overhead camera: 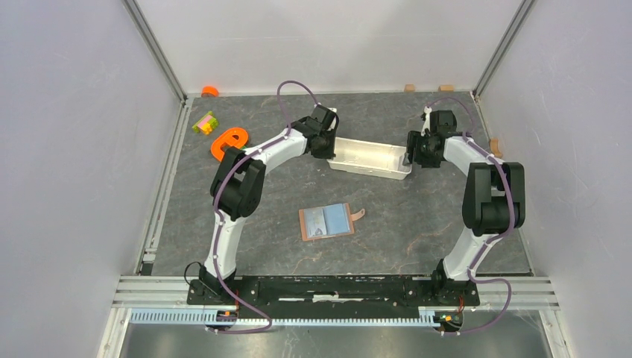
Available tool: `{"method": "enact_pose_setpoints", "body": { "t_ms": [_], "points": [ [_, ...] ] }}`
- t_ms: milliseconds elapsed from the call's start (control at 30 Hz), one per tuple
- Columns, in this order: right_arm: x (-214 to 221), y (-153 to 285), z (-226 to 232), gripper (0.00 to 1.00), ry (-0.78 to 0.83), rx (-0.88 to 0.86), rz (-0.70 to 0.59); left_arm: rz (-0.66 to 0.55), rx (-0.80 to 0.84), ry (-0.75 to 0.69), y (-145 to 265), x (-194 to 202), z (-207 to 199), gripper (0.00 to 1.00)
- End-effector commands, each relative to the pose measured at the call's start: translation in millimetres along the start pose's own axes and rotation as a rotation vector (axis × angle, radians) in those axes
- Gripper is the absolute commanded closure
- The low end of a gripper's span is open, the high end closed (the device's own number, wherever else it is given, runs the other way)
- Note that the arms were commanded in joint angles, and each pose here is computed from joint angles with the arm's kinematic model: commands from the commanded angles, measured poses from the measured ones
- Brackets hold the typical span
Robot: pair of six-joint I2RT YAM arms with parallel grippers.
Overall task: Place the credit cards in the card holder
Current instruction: Pick up the credit card from the storage box.
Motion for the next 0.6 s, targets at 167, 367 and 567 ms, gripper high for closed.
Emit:
{"method": "enact_pose_setpoints", "body": {
  "t_ms": [167,367,567],
  "points": [
    [-24,26,-18,0.43,0.017,0.086,-0.091,0.007,-0.091,-0.049,9,-14,11,0.89],
    [-25,28,-15,0.62,0.022,0.060,-0.097,0.021,-0.094,-0.044,6,-12,11,0.89],
    [-28,33,-12,0.76,0.022,0.042,-0.109,0.032,-0.109,-0.033,6,-12,12,0.89]
  ]
}}
Point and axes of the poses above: each gripper's point midway between its finger pads, its own y axis back along the fingers, its own z axis along the line the jaws close on, x = y × z, the point moved 6 cm from there along y, back along the fingers, and after that the axes turned 8 degrees about y, right-handed, at the moved point
